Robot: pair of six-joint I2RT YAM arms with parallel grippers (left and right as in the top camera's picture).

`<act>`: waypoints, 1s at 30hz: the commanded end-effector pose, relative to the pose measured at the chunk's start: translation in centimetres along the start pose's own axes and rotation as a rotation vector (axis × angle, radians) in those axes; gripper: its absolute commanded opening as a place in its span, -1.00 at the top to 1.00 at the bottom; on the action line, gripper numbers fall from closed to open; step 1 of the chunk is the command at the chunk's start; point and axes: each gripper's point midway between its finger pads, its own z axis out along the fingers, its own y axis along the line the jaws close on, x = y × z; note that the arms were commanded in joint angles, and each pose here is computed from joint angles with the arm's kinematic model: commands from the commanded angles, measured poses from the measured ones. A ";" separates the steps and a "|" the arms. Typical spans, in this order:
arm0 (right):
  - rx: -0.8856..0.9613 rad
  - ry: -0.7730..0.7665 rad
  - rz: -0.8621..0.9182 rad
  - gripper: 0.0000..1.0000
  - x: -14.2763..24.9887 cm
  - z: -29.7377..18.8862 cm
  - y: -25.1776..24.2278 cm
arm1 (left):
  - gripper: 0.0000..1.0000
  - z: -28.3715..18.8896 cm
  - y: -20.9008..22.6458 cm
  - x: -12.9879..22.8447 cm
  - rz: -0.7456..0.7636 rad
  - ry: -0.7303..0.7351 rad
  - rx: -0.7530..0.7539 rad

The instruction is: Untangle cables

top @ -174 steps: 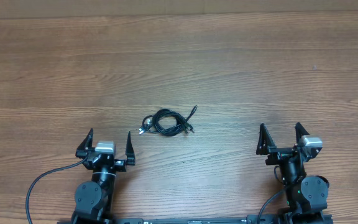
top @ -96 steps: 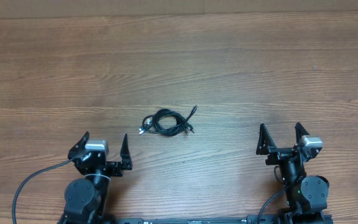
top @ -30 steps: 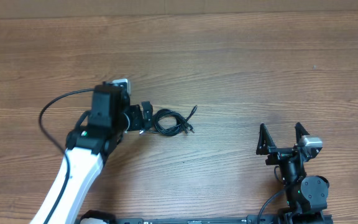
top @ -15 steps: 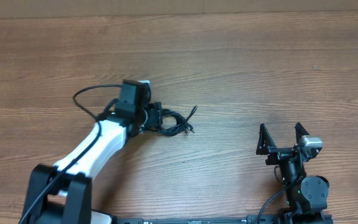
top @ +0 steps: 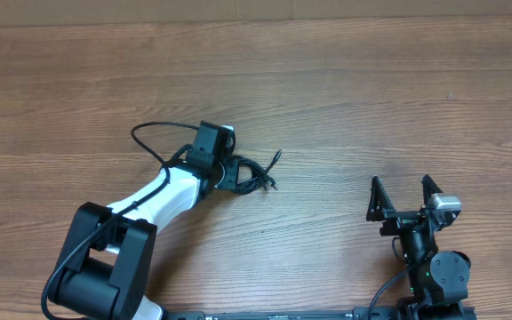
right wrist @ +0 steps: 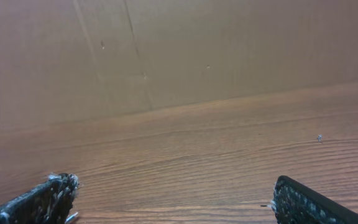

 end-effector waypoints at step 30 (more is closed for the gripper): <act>-0.210 0.057 0.110 -1.00 0.9 -0.4 3.6 | 0.92 -9.0 -5.6 -2.9 0.327 -0.088 0.165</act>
